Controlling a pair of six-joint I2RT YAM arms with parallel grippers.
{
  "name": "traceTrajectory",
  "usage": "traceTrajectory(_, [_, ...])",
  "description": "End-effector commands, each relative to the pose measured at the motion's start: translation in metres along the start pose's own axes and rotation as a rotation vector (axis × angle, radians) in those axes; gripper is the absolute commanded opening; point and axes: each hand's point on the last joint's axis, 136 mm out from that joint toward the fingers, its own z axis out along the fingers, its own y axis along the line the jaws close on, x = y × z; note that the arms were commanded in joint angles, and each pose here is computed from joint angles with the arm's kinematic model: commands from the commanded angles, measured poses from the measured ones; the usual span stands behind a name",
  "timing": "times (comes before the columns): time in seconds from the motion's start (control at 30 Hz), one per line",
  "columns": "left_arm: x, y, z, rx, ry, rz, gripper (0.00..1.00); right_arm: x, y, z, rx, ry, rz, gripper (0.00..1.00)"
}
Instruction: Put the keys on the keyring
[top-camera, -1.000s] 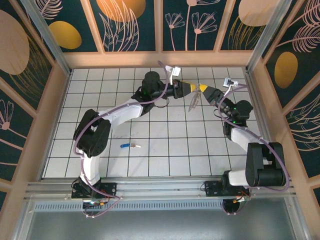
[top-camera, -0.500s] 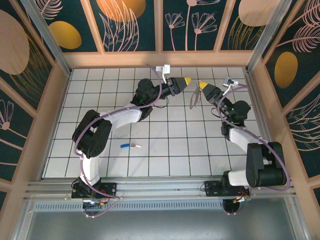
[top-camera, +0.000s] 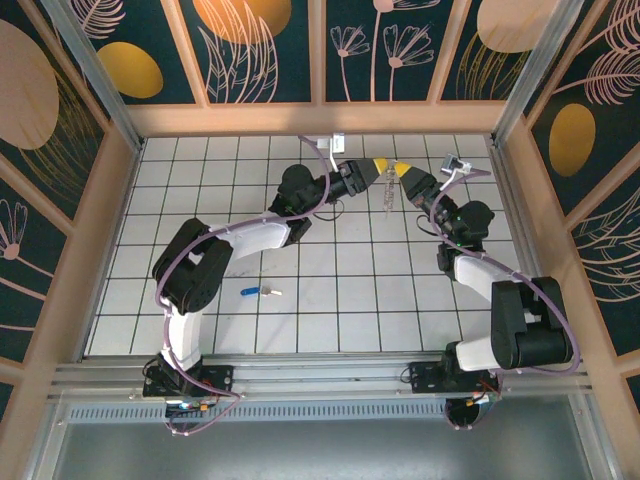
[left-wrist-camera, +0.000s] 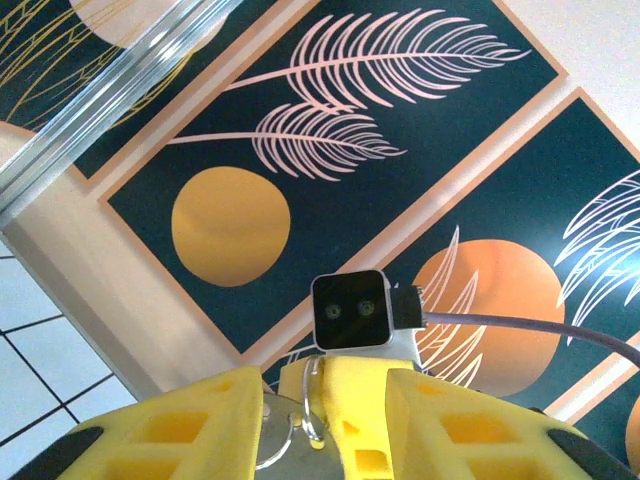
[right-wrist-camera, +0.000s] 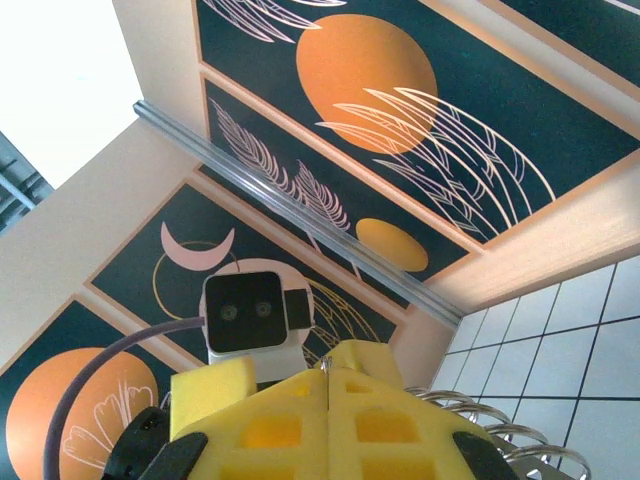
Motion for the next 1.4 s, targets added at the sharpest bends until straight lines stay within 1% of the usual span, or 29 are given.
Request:
traceTrajectory(0.0, [0.0,-0.005,0.001,0.032,-0.02,0.005,0.37,-0.012,0.025,0.006,-0.082,-0.039,-0.052,0.0])
traceTrajectory(0.37, [0.007,-0.004,0.005,0.038,-0.006,-0.002,0.37,-0.01,0.023,0.01,-0.086,-0.029,-0.043,0.0])
traceTrajectory(0.67, [0.009,-0.003,0.007,0.043,-0.001,-0.007,0.29,-0.01,0.022,0.011,-0.087,-0.029,-0.039,0.0])
traceTrajectory(0.87, [0.011,-0.004,0.009,0.049,0.004,-0.009,0.29,-0.008,0.021,0.012,-0.088,-0.026,-0.035,0.0])
traceTrajectory(1.0, [0.012,-0.004,0.009,0.054,0.004,-0.01,0.25,-0.008,0.021,0.013,-0.09,-0.025,-0.035,0.0])
traceTrajectory(1.13, [0.012,-0.004,0.009,0.055,0.004,-0.009,0.23,-0.007,0.022,0.013,-0.093,-0.022,-0.035,0.0])
traceTrajectory(1.37, [0.011,-0.007,0.01,0.066,0.001,-0.008,0.15,-0.005,0.022,0.014,-0.094,-0.016,-0.036,0.0])
